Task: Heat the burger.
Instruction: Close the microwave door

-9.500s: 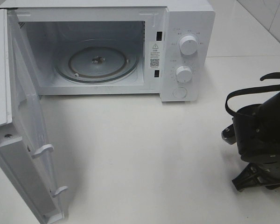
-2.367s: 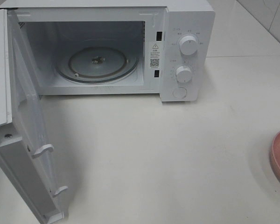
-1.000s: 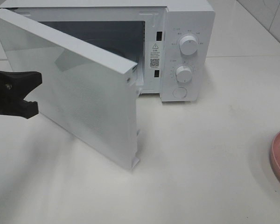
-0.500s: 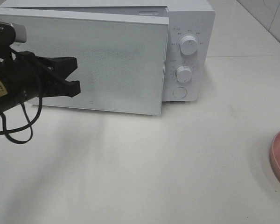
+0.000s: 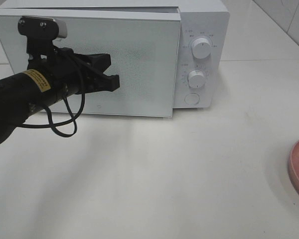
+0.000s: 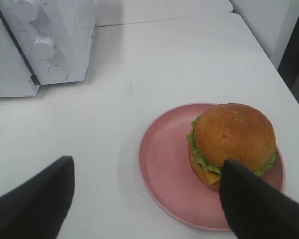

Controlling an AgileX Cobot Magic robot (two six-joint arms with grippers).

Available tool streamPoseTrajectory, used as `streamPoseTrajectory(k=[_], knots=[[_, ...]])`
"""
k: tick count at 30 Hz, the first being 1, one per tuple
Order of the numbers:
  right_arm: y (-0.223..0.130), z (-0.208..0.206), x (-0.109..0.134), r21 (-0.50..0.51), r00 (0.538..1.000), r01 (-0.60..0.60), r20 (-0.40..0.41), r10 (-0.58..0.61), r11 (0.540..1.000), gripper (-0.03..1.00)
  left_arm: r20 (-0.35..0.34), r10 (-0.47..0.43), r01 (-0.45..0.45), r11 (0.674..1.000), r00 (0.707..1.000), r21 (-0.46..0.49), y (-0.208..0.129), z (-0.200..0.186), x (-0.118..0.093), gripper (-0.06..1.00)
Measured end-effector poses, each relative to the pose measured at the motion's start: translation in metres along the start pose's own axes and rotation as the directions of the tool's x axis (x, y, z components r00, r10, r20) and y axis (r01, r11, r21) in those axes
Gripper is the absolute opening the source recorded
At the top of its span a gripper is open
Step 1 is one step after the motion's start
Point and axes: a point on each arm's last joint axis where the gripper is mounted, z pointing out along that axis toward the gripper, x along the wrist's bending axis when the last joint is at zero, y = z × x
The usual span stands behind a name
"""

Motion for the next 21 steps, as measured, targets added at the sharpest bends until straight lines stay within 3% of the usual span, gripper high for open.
streamPoseTrajectory(k=[21], knots=[[0.000,0.000,0.000,0.000,1.000,0.000,0.000,0.000,1.000,0.75,0.007,-0.023,0.023,0.998,1.000,-0.064,0.005,0.056,-0.003,0.00]])
